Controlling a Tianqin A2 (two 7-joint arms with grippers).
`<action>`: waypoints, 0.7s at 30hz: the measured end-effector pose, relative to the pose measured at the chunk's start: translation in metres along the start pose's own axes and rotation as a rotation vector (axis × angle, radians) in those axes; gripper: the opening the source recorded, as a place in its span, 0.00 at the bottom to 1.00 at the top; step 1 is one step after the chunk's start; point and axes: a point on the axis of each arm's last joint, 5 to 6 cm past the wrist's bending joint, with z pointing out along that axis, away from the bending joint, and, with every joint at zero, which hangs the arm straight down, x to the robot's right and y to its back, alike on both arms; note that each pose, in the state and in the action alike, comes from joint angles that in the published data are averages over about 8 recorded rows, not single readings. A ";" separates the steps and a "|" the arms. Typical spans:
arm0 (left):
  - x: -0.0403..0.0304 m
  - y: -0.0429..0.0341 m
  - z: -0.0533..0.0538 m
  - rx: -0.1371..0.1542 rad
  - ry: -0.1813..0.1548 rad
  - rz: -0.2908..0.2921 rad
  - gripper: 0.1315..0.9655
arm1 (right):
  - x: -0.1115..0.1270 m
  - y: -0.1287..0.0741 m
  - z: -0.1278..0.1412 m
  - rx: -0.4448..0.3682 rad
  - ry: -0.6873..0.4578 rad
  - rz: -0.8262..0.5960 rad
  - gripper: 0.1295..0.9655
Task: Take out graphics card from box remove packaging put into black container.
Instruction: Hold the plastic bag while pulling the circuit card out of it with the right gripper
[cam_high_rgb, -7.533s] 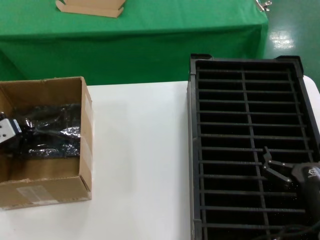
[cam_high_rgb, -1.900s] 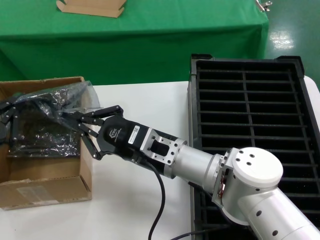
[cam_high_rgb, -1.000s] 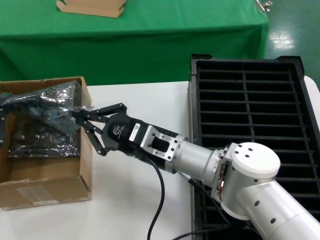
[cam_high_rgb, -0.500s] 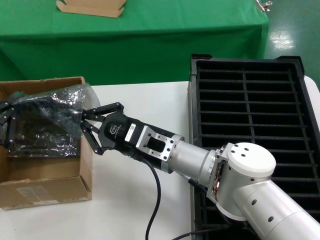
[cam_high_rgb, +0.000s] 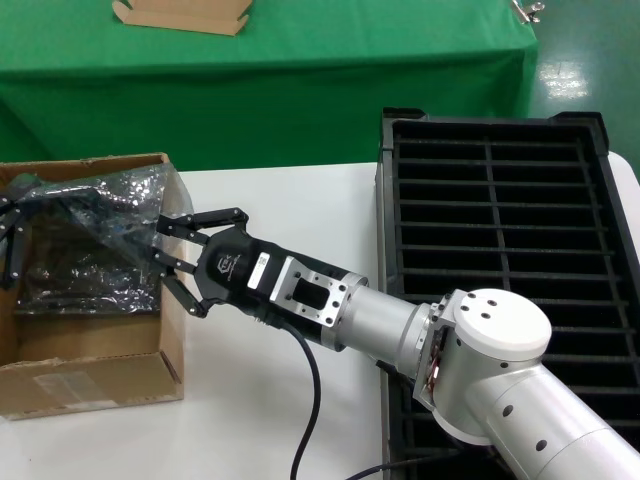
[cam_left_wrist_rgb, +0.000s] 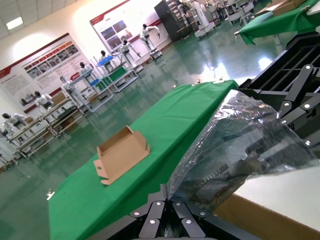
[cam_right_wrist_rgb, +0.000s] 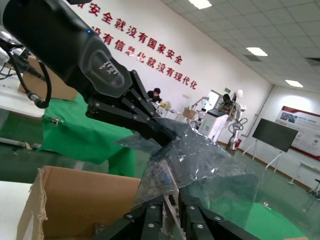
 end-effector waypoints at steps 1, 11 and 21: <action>-0.0002 -0.0002 0.000 0.000 -0.001 0.000 0.01 | -0.001 0.000 0.000 0.000 -0.001 0.000 0.06; -0.0002 -0.0026 0.001 0.011 0.003 0.001 0.01 | -0.003 -0.001 0.000 0.002 -0.009 -0.003 0.19; 0.0045 -0.0054 0.001 0.023 0.031 0.005 0.01 | -0.002 0.000 -0.001 0.001 -0.004 -0.003 0.38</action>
